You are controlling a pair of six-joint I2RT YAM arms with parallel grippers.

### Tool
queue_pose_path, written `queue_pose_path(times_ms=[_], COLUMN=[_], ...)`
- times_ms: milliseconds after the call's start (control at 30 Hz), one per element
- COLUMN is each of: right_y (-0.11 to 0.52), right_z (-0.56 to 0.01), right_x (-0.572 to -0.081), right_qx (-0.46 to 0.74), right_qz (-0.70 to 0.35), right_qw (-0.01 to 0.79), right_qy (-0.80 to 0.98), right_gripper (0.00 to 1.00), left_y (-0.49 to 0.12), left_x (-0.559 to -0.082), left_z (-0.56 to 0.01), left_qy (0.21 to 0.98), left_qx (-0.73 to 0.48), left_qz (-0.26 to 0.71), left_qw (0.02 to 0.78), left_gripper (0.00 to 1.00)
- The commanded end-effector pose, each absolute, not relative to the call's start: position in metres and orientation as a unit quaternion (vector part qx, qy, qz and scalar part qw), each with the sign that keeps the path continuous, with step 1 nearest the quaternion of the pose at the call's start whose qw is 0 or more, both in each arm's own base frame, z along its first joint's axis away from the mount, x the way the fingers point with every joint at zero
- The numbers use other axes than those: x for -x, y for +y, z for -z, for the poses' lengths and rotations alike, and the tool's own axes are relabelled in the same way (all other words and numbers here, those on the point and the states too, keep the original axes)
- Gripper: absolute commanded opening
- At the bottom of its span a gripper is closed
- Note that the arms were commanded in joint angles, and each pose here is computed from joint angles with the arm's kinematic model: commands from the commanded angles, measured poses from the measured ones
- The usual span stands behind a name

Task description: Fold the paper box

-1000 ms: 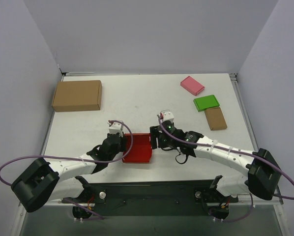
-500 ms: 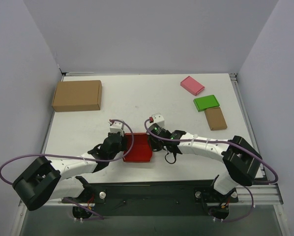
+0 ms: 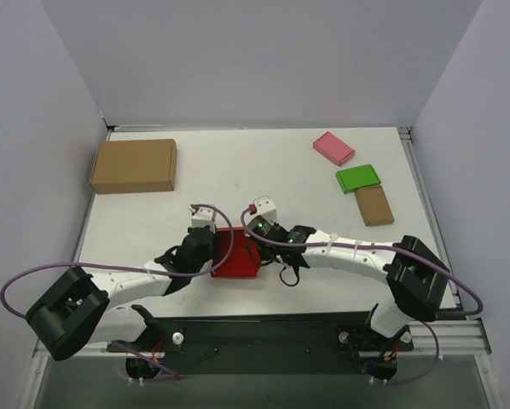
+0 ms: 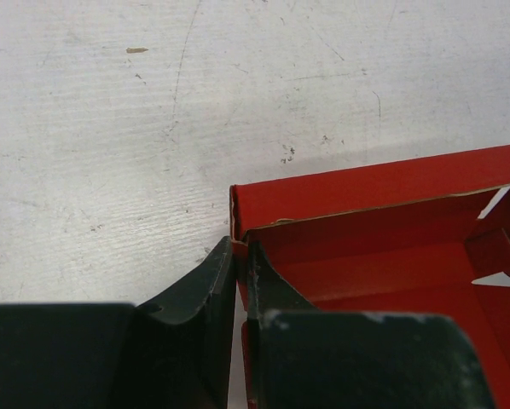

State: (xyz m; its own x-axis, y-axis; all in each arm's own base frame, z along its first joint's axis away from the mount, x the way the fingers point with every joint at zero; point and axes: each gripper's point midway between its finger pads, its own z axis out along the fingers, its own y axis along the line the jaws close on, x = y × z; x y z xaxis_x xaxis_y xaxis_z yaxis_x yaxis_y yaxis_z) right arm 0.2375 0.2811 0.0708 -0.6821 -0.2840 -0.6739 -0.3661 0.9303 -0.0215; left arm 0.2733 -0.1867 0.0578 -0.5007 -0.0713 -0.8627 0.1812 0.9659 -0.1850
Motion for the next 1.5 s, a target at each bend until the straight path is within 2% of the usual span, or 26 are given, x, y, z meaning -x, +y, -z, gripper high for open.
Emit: queue_pose_path(times_ms=[0,300,400,633,1000,1200,1333,1467], right_y=[0.308,0.324,0.328,0.331,0.340,0.321,0.315,0.296], right_z=[-0.094,-0.084,-0.082,-0.081,-0.076,-0.096,-0.127,-0.148], right_x=[-0.244,-0.246,-0.246,-0.249,-0.248,-0.242,-0.222,-0.218], right_qx=[0.180,0.188,0.180,0.163,0.145,0.137,0.173,0.167], right_qz=[-0.073,-0.069,-0.071,-0.081,-0.121,-0.138,-0.199,-0.227], right_qw=[0.383,0.375,0.373,0.381,0.384,0.400,0.409,0.422], right_qy=[0.903,0.905,0.907,0.907,0.904,0.895,0.873,0.862], right_gripper=[0.00,0.01,0.06,0.24,0.34,0.46,0.59,0.63], left_y=[-0.191,-0.203,-0.204,-0.201,-0.202,-0.196,-0.193,-0.194], left_x=[-0.274,-0.272,-0.269,-0.266,-0.263,-0.263,-0.265,-0.264], left_z=[-0.057,-0.061,-0.057,-0.052,-0.052,-0.054,-0.053,-0.053], left_qy=[0.864,0.859,0.861,0.866,0.867,0.868,0.869,0.863], left_qx=[-0.062,-0.086,-0.087,-0.078,-0.072,-0.069,-0.071,-0.083], left_qz=[0.111,0.116,0.117,0.116,0.124,0.119,0.126,0.153], left_qw=[0.488,0.491,0.487,0.480,0.478,0.477,0.472,0.474], left_gripper=[0.00,0.00,0.00,0.00,0.00,0.00,0.00,0.00])
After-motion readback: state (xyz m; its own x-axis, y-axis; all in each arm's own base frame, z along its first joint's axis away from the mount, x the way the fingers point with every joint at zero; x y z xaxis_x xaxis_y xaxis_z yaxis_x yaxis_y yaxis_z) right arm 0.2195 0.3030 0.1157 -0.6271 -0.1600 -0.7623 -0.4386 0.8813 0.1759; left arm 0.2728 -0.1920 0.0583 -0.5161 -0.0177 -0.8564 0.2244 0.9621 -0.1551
